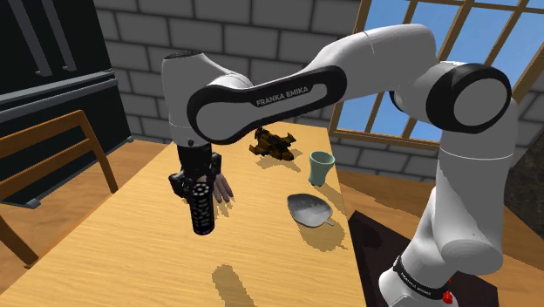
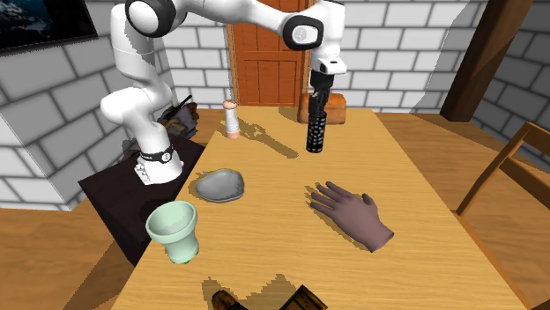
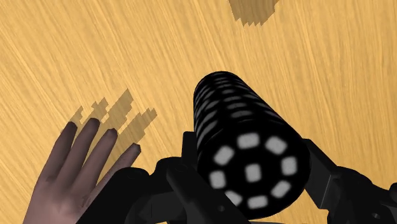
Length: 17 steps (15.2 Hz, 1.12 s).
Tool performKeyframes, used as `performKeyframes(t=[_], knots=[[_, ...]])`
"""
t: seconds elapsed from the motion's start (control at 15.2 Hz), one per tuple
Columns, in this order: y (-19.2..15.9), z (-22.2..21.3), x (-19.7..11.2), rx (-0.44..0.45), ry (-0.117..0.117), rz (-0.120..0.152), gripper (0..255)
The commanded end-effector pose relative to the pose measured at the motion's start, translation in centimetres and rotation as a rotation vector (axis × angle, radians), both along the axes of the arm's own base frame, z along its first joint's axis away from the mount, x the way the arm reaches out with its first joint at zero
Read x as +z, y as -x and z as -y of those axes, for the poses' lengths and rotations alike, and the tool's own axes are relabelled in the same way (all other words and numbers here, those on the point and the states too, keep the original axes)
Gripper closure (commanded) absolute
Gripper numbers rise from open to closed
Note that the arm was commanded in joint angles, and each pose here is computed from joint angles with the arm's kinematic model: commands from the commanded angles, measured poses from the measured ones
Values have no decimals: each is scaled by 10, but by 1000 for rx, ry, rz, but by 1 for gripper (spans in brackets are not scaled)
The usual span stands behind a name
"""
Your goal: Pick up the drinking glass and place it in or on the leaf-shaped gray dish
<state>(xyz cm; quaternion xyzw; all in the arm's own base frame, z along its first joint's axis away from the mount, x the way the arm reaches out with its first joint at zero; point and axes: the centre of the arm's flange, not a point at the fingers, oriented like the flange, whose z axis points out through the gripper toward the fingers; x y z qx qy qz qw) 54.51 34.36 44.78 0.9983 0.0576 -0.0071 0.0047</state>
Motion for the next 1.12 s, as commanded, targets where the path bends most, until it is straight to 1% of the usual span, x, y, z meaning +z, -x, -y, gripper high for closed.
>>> performKeyframes(t=[0.0,0.26,1.06], knots=[[-1,0,11,0,0,0,255],[-1,0,31,0,0,0,255],[75,137,55,0,0,0,255]])
